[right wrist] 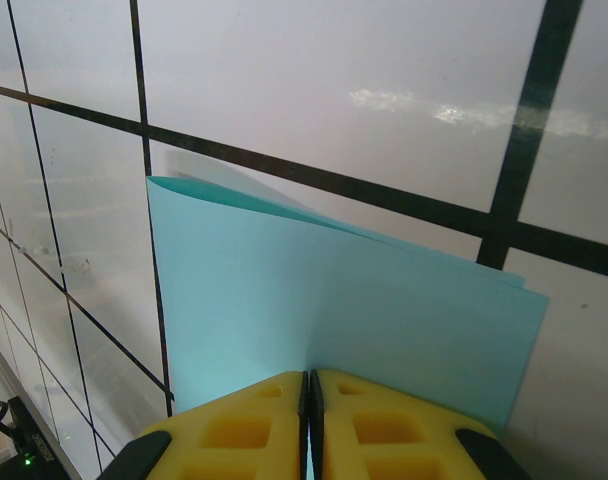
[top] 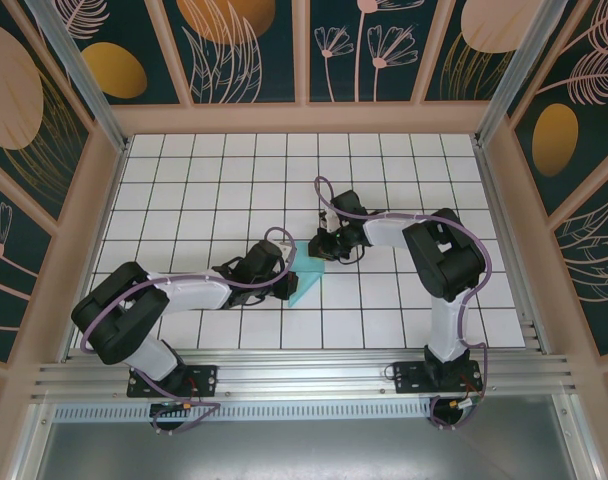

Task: Fold a paper plane with a square sheet of paper (pick it up from the middle)
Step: Fold the wing for the third time at the center of the table.

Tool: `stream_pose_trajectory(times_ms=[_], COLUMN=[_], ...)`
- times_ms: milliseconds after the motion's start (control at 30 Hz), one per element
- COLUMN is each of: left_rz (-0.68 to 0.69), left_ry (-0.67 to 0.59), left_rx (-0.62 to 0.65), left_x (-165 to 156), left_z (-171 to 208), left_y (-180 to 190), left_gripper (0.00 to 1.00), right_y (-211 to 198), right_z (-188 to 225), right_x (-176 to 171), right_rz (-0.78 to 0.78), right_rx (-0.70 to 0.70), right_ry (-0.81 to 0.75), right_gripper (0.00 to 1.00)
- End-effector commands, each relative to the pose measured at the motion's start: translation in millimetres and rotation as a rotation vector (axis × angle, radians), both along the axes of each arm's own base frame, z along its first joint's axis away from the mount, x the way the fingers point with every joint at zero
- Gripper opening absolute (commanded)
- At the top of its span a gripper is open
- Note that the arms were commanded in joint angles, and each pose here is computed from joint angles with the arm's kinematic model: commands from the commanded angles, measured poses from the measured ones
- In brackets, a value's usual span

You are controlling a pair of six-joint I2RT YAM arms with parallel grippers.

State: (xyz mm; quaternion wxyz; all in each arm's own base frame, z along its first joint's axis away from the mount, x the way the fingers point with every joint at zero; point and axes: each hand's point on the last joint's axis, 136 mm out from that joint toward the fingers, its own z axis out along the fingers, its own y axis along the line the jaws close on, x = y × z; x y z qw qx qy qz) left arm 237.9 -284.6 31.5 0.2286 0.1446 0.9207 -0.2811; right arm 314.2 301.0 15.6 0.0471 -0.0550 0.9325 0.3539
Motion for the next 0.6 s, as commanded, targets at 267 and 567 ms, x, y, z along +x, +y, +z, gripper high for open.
stream_pose_trajectory(times_ms=[267,567], left_rz=[0.051,0.034], left_ry=[0.028,0.042], left_rx=[0.031,0.043], left_x=[0,-5], left_z=[-17,-29], left_y=[10,12], left_gripper=[0.03,0.03], right_y=[-16,-14], right_z=[-35,-36], right_x=[-18,-19], right_rz=[-0.003,-0.002], right_rx=[-0.121,-0.116], right_ry=[0.058,0.06], right_gripper=[0.14,0.15])
